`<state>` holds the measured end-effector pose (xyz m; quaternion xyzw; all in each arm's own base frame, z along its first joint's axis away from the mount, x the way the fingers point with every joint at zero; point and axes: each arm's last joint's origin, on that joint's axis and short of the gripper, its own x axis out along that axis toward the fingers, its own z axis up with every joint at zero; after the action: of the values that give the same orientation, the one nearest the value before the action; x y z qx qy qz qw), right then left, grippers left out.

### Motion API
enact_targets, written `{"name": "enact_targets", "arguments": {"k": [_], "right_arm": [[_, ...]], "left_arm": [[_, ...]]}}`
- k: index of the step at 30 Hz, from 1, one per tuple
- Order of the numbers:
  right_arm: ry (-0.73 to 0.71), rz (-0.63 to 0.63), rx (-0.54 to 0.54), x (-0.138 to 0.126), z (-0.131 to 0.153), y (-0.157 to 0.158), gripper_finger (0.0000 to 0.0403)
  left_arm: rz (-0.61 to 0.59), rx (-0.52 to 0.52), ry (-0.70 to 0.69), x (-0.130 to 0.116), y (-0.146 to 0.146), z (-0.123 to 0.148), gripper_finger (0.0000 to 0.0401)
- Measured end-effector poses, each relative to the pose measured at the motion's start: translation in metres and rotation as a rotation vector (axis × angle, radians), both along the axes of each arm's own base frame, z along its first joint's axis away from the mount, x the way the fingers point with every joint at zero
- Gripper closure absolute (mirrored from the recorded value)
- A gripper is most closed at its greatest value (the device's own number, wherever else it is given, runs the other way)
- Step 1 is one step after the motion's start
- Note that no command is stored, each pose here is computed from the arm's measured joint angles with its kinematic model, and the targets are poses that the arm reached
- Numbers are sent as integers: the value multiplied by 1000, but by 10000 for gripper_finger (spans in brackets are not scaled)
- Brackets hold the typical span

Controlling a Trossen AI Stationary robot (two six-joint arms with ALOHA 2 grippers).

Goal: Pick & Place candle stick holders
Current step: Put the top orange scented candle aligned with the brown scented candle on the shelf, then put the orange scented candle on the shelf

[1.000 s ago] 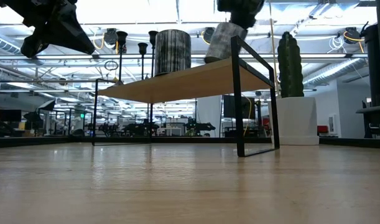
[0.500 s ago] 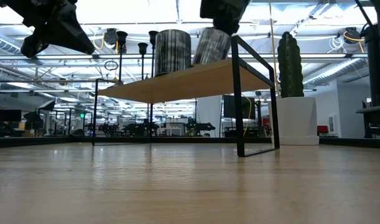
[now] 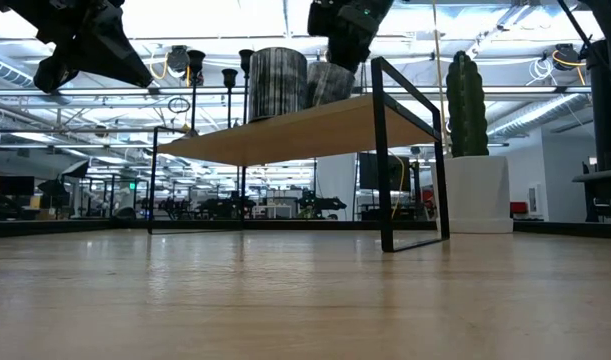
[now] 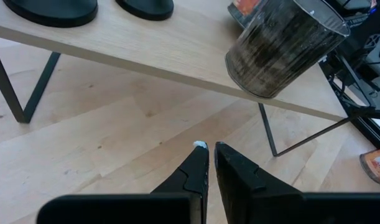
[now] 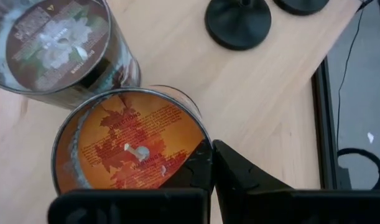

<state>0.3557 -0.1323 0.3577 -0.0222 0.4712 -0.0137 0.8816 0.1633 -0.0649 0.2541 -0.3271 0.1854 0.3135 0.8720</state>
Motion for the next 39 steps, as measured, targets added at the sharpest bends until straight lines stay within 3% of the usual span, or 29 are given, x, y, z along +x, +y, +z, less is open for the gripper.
{"name": "enact_targets", "arguments": {"k": [9, 24, 32, 36, 39], "right_arm": [[-8, 10, -3, 2, 0, 3, 393], [-77, 7, -34, 1, 10, 4, 312], [-222, -16, -119, -36, 62, 22, 313], [-280, -39, -90, -68, 88, 42, 326], [-239, -58, -30, -93, 97, 58, 346]], "left_arm": [[1, -2, -1, 0, 0, 0, 368], [0, -2, 0, 0, 0, 0, 368], [-23, 34, 18, 0, 0, 0, 368], [-35, 50, 28, 0, 0, 0, 368], [-52, 74, 42, 0, 0, 0, 368]]}}
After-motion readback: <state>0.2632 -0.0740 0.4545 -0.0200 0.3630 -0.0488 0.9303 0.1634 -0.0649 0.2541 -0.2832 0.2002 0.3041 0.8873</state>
